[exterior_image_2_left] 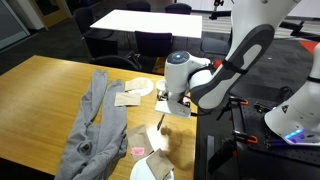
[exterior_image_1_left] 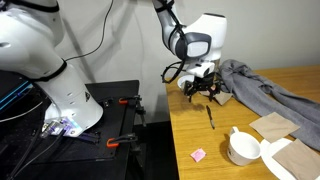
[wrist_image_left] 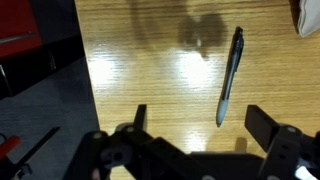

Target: Put the pen in the white mug cup

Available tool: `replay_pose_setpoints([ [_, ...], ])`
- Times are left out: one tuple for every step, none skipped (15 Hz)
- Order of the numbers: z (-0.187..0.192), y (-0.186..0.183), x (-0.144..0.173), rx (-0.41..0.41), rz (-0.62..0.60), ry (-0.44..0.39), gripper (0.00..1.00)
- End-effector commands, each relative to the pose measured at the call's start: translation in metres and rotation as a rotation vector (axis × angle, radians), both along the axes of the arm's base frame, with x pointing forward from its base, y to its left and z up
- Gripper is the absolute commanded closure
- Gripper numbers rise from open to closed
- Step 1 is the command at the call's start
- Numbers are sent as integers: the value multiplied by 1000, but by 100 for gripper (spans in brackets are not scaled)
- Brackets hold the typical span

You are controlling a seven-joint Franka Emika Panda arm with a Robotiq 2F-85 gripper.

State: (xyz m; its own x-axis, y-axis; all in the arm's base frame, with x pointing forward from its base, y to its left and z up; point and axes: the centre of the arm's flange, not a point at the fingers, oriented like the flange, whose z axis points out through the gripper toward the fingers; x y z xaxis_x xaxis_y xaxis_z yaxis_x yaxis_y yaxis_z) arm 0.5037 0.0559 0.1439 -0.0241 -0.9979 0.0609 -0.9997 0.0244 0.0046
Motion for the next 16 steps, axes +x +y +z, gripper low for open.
replay_pose_setpoints([
  [-18,0,15,25,-18,15,0],
  [-23,-1,17,24,-22,12,0],
  [-28,-2,18,28,-24,11,0],
  [-33,-3,19,27,-19,6,0],
  [-38,-4,20,26,-14,0,0],
  [-42,-5,21,22,-6,-8,0],
  [-47,-6,23,18,6,-13,0],
  [-51,-7,24,16,12,-20,0],
  [-56,-9,26,12,19,-27,0],
  [-60,-11,28,7,27,-31,0],
  [-64,-12,30,1,30,-40,0],
  [-67,-14,32,-6,38,-44,0],
  [-70,-15,34,-8,36,-44,0],
  [-72,-16,37,-12,37,-47,0],
  [-74,-16,38,-18,37,-49,0],
  [-76,-16,41,-20,37,-51,0],
])
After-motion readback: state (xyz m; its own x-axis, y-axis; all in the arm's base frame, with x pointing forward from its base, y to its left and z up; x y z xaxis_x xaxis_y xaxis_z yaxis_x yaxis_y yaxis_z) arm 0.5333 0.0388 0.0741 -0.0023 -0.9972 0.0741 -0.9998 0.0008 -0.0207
